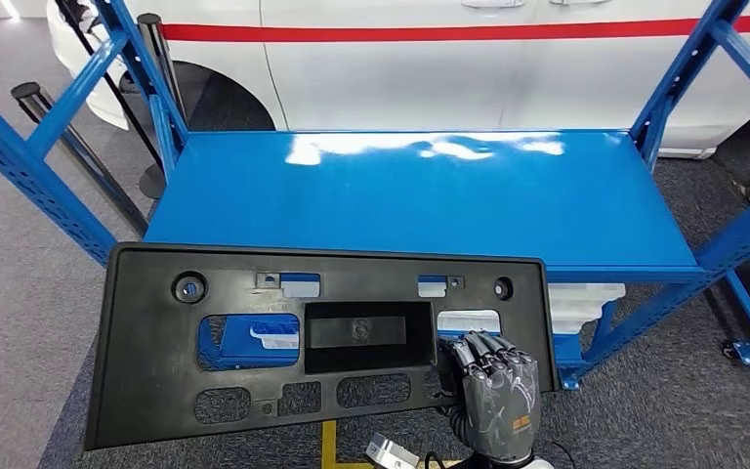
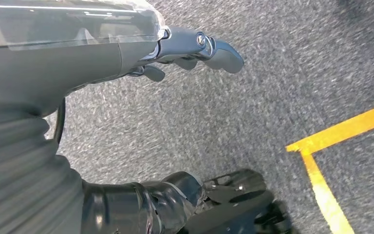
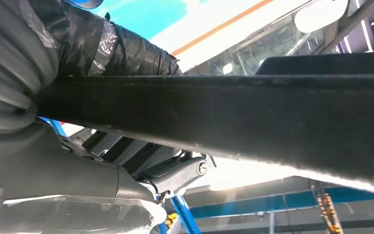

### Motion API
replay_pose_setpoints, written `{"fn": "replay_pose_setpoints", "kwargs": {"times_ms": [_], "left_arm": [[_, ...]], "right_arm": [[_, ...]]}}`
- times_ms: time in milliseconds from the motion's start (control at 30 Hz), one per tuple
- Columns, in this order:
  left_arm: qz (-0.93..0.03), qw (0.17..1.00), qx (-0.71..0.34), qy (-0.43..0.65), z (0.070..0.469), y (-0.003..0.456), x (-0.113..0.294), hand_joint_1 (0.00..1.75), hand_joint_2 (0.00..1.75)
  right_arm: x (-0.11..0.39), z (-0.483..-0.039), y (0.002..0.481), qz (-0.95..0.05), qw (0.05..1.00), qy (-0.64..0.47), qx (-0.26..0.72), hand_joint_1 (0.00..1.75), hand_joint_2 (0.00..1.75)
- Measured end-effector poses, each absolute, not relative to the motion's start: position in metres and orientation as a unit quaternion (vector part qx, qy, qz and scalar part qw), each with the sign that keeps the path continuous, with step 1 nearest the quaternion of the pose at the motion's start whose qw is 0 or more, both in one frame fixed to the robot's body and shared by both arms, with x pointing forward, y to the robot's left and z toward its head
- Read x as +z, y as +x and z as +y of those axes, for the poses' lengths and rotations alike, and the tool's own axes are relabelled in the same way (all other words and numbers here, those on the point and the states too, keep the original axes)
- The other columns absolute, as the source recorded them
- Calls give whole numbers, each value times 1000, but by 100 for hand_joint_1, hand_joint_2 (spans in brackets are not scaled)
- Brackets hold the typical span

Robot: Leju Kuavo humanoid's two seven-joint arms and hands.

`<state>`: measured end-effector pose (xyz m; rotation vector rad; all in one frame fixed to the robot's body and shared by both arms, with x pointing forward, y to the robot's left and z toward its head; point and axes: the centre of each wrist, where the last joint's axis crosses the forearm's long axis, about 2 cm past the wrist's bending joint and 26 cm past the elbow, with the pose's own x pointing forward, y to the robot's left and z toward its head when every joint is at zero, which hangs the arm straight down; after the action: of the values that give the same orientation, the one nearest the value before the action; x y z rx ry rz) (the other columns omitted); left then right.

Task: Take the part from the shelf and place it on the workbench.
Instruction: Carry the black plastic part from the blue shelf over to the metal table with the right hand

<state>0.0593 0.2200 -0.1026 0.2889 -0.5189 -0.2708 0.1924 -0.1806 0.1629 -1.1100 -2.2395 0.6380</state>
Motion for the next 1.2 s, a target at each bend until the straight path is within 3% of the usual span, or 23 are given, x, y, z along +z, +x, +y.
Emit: {"fn": "replay_pose_setpoints", "kwargs": {"times_ms": [1200], "left_arm": [[-252,948,-133,143,220,58,-103,0,175]], "right_arm": [[157,-185,187,-831,298,-410,230,175,175]]}}
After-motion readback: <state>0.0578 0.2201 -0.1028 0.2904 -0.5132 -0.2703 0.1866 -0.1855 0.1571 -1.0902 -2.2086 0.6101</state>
